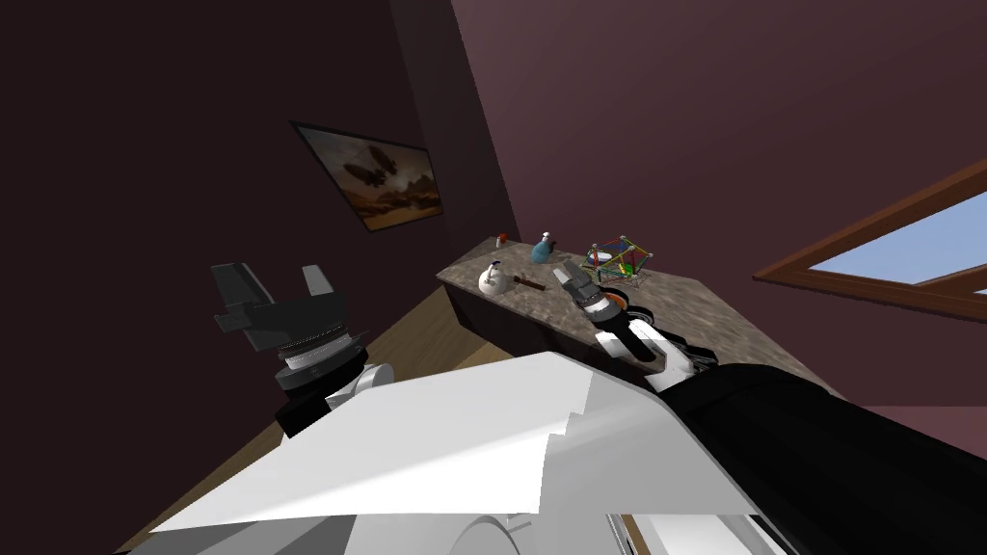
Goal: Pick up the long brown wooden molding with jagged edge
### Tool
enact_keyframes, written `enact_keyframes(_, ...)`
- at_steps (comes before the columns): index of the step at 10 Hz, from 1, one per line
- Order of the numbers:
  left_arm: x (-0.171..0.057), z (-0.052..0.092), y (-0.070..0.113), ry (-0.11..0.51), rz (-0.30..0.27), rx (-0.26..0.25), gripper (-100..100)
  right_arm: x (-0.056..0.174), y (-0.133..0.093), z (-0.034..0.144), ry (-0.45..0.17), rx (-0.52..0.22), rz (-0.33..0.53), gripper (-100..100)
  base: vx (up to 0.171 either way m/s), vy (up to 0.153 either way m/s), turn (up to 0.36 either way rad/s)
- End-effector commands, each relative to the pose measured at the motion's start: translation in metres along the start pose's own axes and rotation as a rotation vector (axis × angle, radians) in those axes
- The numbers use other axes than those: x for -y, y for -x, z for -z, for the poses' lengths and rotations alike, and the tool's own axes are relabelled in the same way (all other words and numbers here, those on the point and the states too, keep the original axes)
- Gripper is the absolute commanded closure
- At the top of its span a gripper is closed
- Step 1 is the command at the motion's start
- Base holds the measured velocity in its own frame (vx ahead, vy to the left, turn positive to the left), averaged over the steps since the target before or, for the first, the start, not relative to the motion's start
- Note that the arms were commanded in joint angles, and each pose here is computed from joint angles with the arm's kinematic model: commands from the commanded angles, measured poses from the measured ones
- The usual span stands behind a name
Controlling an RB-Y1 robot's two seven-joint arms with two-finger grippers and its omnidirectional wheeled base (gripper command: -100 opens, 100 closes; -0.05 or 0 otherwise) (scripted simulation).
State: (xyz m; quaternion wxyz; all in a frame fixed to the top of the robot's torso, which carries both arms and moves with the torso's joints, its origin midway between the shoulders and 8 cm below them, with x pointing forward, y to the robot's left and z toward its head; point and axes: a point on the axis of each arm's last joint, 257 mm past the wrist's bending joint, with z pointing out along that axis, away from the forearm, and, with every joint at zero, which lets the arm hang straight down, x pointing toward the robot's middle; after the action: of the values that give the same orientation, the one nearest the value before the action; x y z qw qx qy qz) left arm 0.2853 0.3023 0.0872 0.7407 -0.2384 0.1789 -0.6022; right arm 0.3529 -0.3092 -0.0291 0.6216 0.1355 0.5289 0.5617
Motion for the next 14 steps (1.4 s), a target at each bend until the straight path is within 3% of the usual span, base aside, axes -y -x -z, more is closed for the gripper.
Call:
enact_keyframes(1,0.0,0.0,0.0,0.0,0.0,0.0,0,0.005,0.003,0.003,-0.019,-0.042,0.025,-100,-0.018,-0.009,0.078)
enact_keyframes(6,0.0,0.0,0.0,0.0,0.0,0.0,0,0.017,0.006,0.007,-0.067,-0.153,0.087,-100,-0.007,-0.009,0.068)
enact_keyframes(14,0.0,0.0,0.0,0.0,0.0,0.0,0,0.058,0.01,0.031,-0.212,-0.364,0.211,-100,0.013,0.0,0.085)
